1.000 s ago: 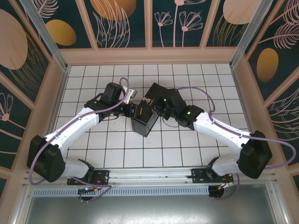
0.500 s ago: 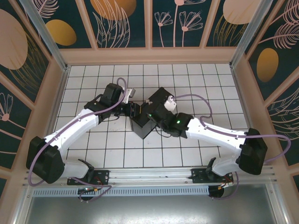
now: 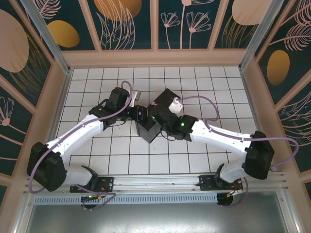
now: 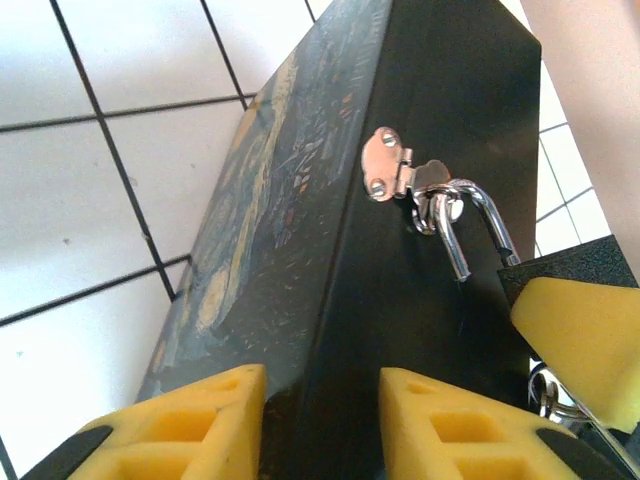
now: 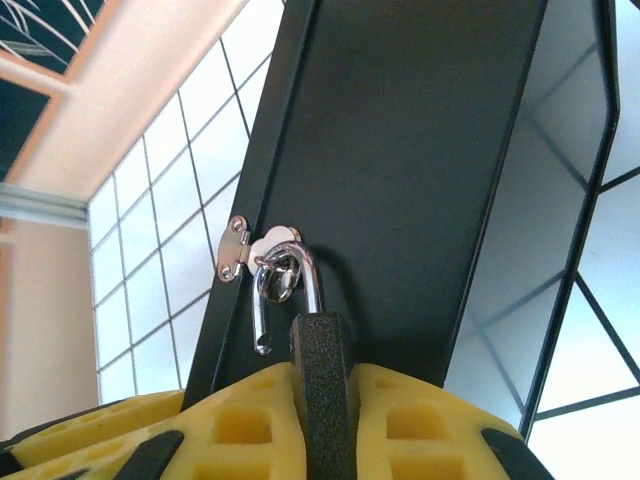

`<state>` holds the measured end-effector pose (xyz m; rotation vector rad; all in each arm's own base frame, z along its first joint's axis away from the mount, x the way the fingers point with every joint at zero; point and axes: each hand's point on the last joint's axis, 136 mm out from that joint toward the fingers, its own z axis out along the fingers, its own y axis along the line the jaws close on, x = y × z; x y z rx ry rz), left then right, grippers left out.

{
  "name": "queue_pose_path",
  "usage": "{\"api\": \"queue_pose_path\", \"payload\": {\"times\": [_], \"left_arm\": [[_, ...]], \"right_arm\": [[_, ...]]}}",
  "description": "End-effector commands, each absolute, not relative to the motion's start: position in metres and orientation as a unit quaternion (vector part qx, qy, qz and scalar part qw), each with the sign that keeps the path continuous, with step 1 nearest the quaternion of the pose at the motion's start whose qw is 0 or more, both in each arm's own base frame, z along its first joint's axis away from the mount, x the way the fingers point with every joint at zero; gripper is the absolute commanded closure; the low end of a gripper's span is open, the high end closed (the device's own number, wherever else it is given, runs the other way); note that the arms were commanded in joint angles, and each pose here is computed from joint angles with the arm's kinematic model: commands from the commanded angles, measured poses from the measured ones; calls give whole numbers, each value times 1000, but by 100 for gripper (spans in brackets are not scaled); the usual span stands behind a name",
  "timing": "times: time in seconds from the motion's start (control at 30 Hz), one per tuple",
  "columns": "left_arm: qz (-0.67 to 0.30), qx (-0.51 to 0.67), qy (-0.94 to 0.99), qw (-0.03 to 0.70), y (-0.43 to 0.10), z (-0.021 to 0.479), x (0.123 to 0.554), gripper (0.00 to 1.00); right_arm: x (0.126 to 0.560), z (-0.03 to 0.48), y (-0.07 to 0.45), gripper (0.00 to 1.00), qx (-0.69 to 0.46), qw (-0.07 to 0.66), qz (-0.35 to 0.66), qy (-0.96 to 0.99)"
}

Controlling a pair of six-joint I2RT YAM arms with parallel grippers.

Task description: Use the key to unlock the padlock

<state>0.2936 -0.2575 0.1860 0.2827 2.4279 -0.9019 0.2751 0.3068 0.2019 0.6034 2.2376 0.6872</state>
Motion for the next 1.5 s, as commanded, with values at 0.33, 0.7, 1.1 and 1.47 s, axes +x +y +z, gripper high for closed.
{"api": "queue_pose_path", "payload": {"times": [0.33,0.7,1.1,1.47], "left_arm": [[-361,165,888,231,-281,186,262,57],[-344,166,893,237,-275,185,264,57],[-336,159,897,238,-269,182,271,57],[-346,163,894,234,-271,183,267,57]], "right_arm": [[250,252,337,65,52,170,400,899],[235,224,293,69,19,131,268,954],[234,226,262,64,42,142,273,951],[269,202,277,60,59,171,237,954]]}}
